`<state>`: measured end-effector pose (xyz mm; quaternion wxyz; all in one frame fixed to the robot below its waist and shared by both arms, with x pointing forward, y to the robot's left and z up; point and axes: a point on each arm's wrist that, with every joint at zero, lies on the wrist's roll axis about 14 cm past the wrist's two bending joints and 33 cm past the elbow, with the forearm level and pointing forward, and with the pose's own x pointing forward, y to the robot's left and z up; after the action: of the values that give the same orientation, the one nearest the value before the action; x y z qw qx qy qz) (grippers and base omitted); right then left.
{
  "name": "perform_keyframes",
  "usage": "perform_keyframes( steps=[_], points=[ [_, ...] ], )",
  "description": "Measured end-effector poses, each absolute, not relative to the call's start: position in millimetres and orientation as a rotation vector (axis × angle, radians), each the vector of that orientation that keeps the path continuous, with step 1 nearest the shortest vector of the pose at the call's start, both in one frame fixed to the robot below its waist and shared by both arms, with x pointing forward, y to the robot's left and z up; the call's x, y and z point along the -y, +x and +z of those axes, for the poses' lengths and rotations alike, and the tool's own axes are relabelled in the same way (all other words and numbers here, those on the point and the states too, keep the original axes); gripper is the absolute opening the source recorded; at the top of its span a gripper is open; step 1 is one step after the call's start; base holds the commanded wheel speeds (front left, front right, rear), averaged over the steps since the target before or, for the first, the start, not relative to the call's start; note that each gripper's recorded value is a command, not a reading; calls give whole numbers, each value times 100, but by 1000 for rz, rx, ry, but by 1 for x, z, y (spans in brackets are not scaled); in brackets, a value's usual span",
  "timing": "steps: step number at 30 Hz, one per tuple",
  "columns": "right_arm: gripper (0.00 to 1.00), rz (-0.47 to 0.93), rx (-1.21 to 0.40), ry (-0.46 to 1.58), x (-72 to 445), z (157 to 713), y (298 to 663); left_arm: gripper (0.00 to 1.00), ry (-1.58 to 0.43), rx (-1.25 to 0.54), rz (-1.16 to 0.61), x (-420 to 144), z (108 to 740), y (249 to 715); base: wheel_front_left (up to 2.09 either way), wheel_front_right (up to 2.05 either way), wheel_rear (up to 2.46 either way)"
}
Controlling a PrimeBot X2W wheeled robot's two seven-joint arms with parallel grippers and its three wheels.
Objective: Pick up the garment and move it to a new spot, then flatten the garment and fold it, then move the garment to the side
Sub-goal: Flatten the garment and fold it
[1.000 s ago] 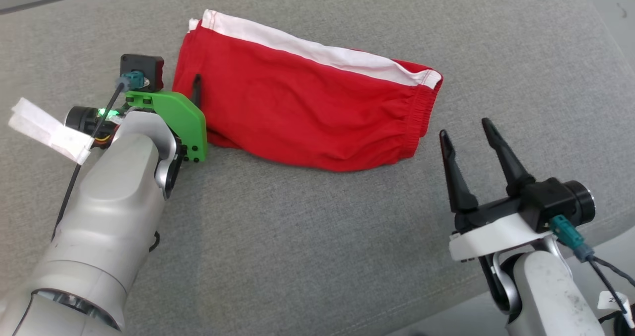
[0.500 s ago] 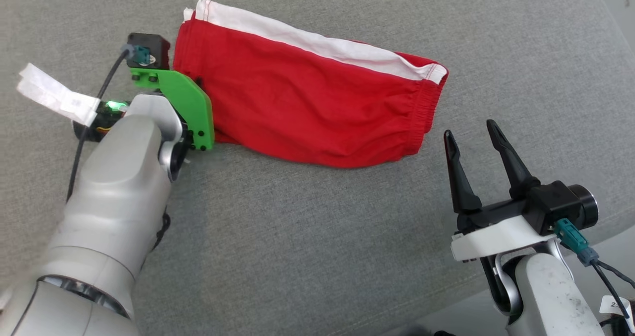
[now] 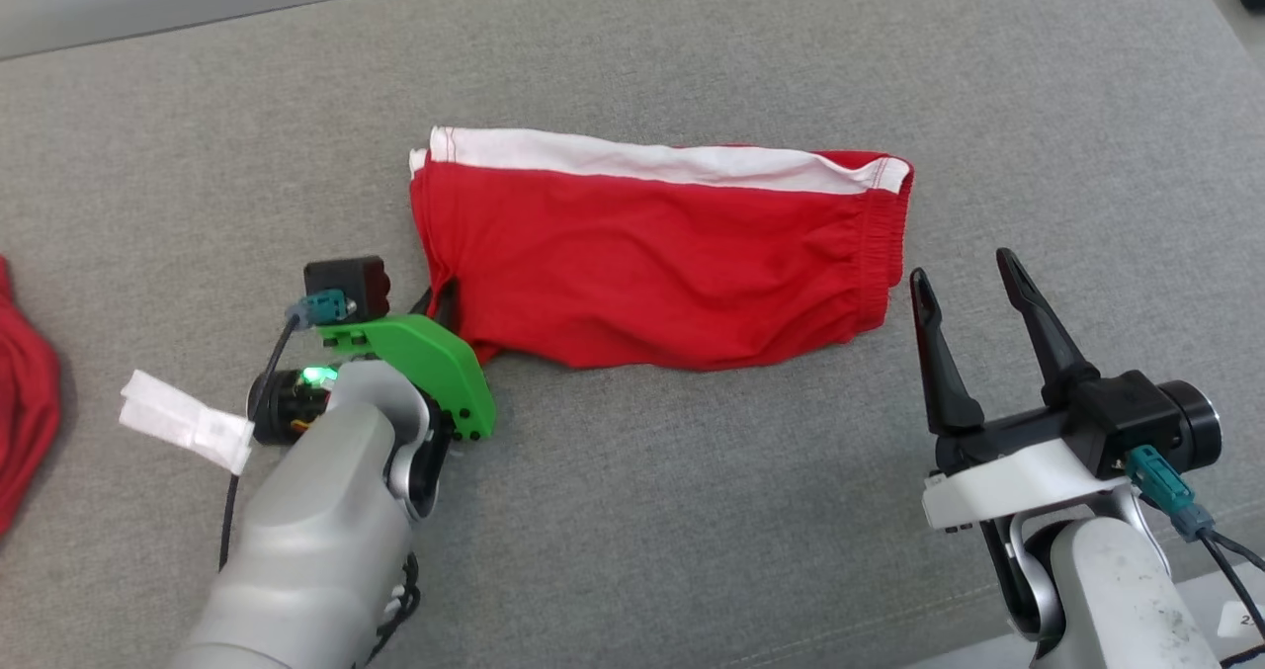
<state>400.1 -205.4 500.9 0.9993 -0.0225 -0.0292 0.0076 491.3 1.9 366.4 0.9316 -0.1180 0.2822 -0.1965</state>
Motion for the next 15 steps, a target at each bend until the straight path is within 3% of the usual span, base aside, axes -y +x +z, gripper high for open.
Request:
perform_keyframes(
  steps=[5,6,7,8,15],
  points=[
    [100,33,85,-49,201,514,397,0,-310,-568,-333,-17,368,466,0,0,0],
    [100,35,92,-48,200,516,397,25,-320,-560,-322,-19,369,462,0,0,0],
    [100,39,96,-47,199,518,396,76,-330,-556,-309,-22,370,458,0,0,0],
    [100,44,95,-45,197,519,395,100,-344,-555,-299,-24,371,454,0,0,0],
    [100,68,124,-38,188,532,389,100,-390,-433,-251,-41,398,446,0,0,0]
  ],
)
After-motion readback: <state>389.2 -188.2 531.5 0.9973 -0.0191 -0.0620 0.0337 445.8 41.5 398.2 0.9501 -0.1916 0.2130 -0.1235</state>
